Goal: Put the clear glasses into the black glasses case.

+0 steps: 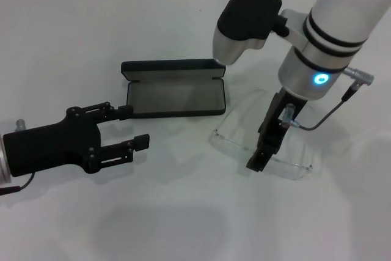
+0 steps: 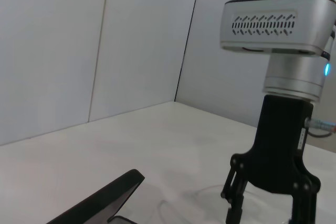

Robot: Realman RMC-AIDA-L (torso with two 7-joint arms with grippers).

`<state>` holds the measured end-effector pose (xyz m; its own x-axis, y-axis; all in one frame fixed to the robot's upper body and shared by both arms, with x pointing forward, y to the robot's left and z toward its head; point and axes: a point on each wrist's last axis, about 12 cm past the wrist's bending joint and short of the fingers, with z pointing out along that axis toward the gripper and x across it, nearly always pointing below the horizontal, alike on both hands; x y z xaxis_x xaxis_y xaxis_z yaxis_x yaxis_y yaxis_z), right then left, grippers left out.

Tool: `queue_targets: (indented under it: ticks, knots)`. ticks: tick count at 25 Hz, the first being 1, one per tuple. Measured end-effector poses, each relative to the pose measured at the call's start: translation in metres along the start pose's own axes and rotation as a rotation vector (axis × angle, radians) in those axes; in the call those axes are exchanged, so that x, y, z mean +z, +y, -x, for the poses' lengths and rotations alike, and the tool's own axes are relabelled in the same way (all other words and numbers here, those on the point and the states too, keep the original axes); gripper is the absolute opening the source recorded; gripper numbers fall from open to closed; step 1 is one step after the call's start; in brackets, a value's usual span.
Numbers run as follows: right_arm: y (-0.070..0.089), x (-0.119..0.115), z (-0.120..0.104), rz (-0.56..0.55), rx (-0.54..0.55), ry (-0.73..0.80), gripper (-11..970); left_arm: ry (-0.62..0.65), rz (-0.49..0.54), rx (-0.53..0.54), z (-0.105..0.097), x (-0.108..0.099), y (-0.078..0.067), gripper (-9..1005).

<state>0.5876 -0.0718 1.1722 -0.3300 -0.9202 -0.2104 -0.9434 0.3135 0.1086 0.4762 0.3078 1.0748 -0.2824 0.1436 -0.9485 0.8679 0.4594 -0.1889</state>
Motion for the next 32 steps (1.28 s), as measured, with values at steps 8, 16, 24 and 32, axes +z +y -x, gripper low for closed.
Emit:
queue_targets:
  ticks: [8, 16, 24, 32]
  knots:
    - [0.005, 0.01, 0.001, 0.02, -0.004, -0.005, 659, -0.003, -0.002, 0.001, 0.001, 0.002, 0.0, 700]
    - [0.006, 0.017, 0.002, -0.014, -0.044, 0.013, 634, -0.004, -0.002, 0.001, 0.0, 0.003, 0.0, 694]
    - [0.008, 0.019, 0.001, -0.019, -0.055, 0.022, 380, -0.005, -0.001, -0.001, 0.0, 0.003, -0.001, 687]
    - [0.012, 0.011, 0.003, -0.037, -0.076, 0.021, 149, -0.018, 0.004, -0.007, -0.001, -0.001, -0.002, 681]
